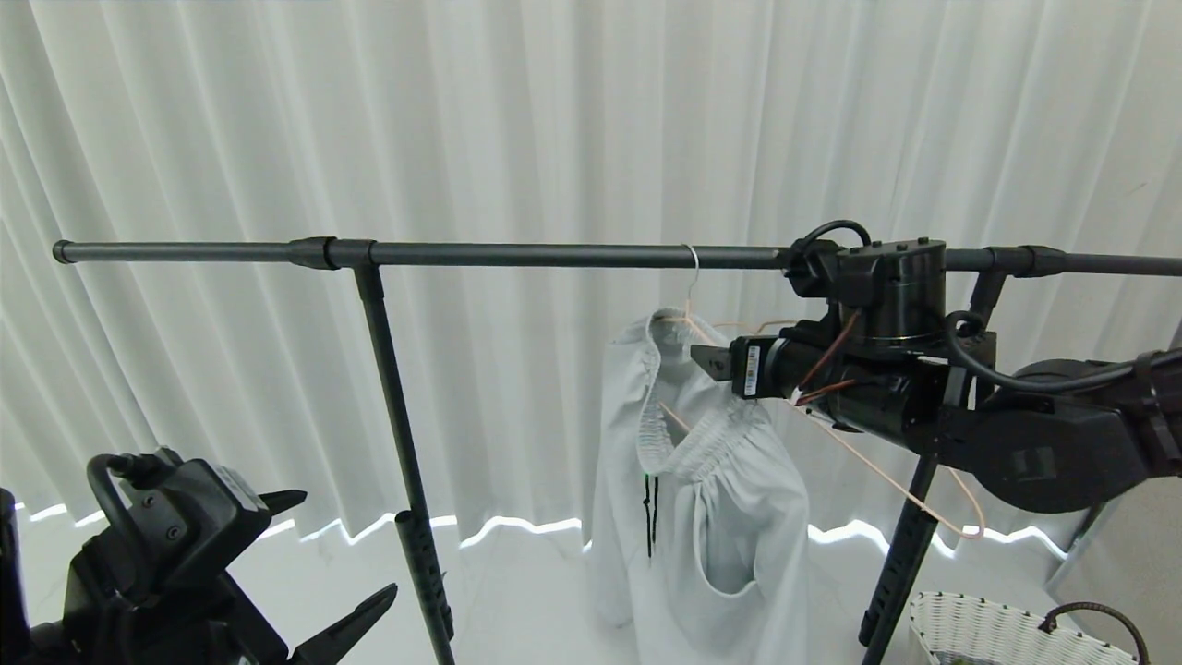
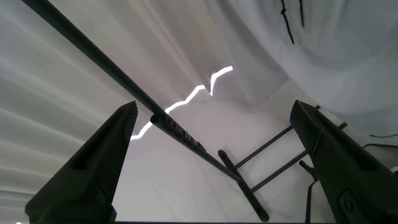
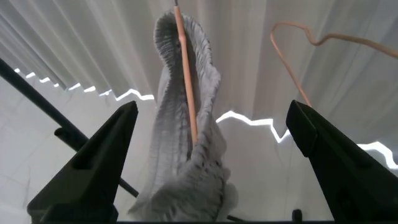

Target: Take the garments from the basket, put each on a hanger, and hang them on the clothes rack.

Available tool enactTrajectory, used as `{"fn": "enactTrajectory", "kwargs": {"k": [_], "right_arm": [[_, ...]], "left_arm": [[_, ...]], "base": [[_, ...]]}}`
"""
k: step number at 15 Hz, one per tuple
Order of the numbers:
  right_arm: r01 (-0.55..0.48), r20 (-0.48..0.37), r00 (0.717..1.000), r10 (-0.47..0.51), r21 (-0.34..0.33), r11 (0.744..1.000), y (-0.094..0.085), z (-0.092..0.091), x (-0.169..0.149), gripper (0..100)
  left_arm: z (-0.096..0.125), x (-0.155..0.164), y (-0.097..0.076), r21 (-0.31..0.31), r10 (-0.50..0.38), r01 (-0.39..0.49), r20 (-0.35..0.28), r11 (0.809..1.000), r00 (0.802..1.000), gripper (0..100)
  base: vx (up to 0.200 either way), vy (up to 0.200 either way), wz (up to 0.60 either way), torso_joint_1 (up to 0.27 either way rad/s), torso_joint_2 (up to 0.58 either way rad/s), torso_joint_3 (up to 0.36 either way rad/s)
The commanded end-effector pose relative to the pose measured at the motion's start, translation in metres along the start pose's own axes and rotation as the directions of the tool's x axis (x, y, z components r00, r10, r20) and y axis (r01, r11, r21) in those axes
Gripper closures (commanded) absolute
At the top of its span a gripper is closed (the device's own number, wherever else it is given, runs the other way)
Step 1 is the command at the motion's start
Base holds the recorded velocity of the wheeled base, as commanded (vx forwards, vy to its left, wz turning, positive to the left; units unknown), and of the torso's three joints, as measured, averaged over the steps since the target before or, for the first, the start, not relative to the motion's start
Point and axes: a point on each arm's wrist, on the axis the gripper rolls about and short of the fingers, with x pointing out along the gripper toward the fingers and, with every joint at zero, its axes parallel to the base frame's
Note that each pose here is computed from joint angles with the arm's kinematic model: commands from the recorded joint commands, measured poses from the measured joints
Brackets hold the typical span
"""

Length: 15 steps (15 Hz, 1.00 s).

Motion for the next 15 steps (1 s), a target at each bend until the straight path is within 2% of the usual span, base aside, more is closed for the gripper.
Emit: {"fn": "enactTrajectory", "kwargs": {"k": [1,3,5,6,7,10,12,13,14,15], "right_arm": [[-0.008,0.02,1.0,0.008,0.005,1.0,-0.002,0.006,-0.023,0],[-0.005,0.021,1.0,0.005,0.003,1.0,-0.005,0.005,-0.034,0],[0.05,-0.008,0.999,-0.051,-0.105,0.993,-0.018,-0.004,-0.057,0],[0.061,-0.022,0.998,-0.065,-0.142,0.988,-0.023,-0.007,-0.062,0],[0.081,-0.05,0.994,-0.094,-0.22,0.972,-0.034,-0.016,-0.073,0],[0.117,-0.08,0.986,-0.148,-0.303,0.946,-0.051,-0.028,-0.085,0],[0.166,-0.11,0.967,-0.229,-0.407,0.898,-0.075,-0.04,-0.096,0],[0.171,-0.113,0.965,-0.237,-0.416,0.893,-0.077,-0.041,-0.098,0],[0.19,-0.13,0.954,-0.271,-0.439,0.878,-0.087,-0.047,-0.103,0],[0.191,-0.131,0.953,-0.273,-0.44,0.877,-0.087,-0.048,-0.103,0]], "left_arm": [[-0.001,0.0,0.0,-0.004,0.007,-0.007,-0.004,1.0,1.0,0],[-0.002,0.0,0.001,-0.009,0.011,-0.011,-0.011,1.0,1.0,0],[-0.004,-0.001,0.005,-0.023,0.058,-0.059,-0.029,0.998,0.998,0],[-0.004,-0.001,0.006,-0.026,0.069,-0.069,-0.034,0.997,0.997,0],[-0.006,-0.001,0.01,-0.038,0.093,-0.095,-0.046,0.995,0.995,0],[-0.011,-0.003,0.018,-0.065,0.149,-0.154,-0.076,0.986,0.986,0],[-0.017,-0.005,0.028,-0.097,0.222,-0.234,-0.12,0.967,0.968,0],[-0.018,-0.006,0.029,-0.101,0.232,-0.245,-0.125,0.964,0.965,0],[-0.023,-0.008,0.032,-0.115,0.256,-0.274,-0.149,0.955,0.955,0],[-0.023,-0.008,0.032,-0.116,0.257,-0.275,-0.149,0.954,0.955,0]], "base": [[0.0,0.0,0.0,0.0,0.0,0.0],[0.0,0.0,0.0,0.0,0.0,0.0],[0.0,0.0,0.0,0.0,0.0,0.0],[-0.2,0.0,0.0,0.007,0.0,-0.002],[-0.2,0.0,0.0,-0.002,0.0,0.007],[-0.2,0.0,0.0,0.006,0.0,0.002],[-0.2,0.0,0.0,-0.005,0.0,0.002],[-0.2,0.0,0.0,0.002,0.0,0.002],[-0.2,0.0,0.0,0.002,0.01,0.012],[-0.2,0.0,0.0,0.007,0.0,-0.002]]}}
